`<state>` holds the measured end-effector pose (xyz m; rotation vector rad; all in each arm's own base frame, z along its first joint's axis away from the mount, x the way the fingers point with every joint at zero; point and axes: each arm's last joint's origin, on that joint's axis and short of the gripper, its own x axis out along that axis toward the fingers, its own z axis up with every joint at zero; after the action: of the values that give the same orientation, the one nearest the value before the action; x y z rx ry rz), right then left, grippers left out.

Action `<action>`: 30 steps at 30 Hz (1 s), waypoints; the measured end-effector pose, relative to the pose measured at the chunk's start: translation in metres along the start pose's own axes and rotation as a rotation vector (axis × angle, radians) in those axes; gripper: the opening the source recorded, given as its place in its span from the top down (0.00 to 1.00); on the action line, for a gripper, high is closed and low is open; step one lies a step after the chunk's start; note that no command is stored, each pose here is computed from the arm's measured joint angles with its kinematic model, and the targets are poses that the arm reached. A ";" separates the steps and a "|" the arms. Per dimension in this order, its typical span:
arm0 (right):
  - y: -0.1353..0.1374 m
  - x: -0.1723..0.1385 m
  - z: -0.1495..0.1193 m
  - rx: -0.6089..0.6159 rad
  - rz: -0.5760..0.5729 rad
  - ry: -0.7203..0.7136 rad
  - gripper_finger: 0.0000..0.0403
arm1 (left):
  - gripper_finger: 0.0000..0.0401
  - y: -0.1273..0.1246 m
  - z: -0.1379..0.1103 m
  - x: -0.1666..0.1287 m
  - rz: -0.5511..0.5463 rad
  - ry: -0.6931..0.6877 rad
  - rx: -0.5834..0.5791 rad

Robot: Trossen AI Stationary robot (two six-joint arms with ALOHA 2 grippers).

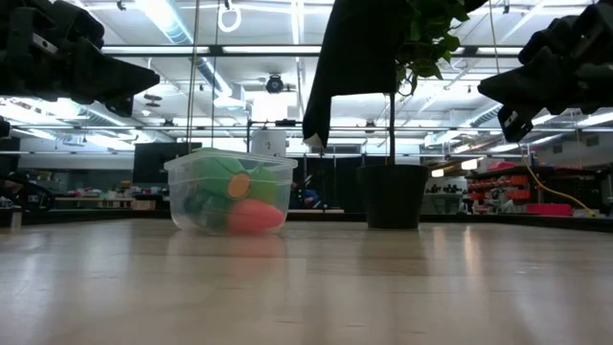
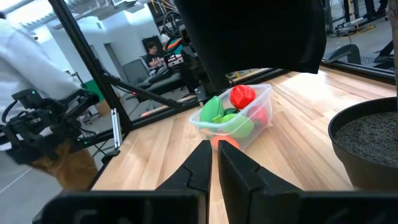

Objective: Pick and placing Produce into tupperware
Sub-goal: Return to Home Position

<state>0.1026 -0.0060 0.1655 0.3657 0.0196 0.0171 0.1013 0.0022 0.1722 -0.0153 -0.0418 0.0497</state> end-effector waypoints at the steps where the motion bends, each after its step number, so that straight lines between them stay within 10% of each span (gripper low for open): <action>1: 0.000 0.000 0.000 0.000 0.000 0.000 0.92 | 0.87 0.000 0.000 0.000 0.000 0.000 0.000; 30: 0.000 0.000 0.000 0.000 0.000 0.000 0.92 | 0.85 0.000 0.000 0.000 0.000 0.000 0.000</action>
<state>0.1026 -0.0060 0.1655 0.3657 0.0196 0.0169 0.1013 0.0022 0.1721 -0.0157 -0.0414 0.0500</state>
